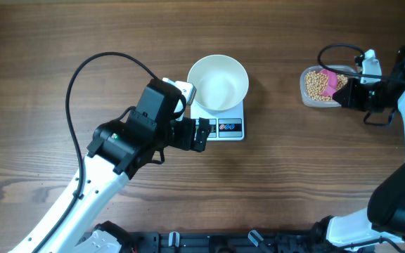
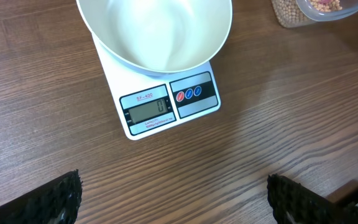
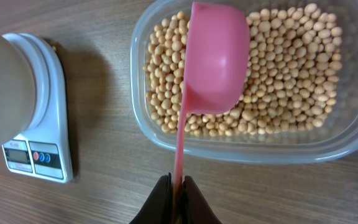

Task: Scoop item into bowl and weigh 150g on scale
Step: 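Drag the scoop through the soybeans with the right gripper to fill it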

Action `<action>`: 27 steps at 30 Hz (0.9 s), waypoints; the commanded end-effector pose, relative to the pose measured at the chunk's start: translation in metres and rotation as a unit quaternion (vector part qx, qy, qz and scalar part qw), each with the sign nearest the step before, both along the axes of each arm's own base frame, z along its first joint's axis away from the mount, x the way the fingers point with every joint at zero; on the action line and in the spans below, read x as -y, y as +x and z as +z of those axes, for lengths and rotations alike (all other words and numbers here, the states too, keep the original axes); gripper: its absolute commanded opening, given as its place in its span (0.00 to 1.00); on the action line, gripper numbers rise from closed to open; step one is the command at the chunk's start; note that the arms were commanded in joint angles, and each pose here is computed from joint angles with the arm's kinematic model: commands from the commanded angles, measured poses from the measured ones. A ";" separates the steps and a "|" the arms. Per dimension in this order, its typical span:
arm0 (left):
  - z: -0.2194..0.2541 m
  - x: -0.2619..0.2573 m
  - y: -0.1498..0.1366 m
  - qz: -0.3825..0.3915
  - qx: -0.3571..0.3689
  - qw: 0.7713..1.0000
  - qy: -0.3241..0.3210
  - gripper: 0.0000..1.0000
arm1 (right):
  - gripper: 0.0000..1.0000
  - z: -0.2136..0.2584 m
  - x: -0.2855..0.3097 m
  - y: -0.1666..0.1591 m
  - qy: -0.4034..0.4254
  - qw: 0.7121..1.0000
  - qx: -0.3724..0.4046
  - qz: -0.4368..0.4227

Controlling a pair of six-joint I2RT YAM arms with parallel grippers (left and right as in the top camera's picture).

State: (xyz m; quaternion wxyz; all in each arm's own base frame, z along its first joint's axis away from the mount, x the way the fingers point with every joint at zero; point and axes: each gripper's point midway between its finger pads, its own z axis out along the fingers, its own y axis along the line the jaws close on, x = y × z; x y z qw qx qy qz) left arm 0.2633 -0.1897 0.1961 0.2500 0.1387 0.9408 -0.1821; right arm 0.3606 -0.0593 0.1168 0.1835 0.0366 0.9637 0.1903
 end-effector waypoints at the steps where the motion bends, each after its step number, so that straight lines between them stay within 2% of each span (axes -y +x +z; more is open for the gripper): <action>1: -0.001 0.000 0.000 -0.008 0.006 1.000 0.008 1.00 | 0.04 -0.012 -0.011 -0.005 0.054 0.998 -0.002 0.006; 17: -0.001 0.000 0.000 -0.008 0.006 1.000 0.008 1.00 | 0.04 -0.004 -0.007 -0.006 0.123 0.992 0.010 -0.024; 27: -0.001 0.000 0.000 -0.008 0.006 1.000 0.008 1.00 | 0.04 -0.003 -0.006 -0.006 0.131 0.991 0.004 -0.040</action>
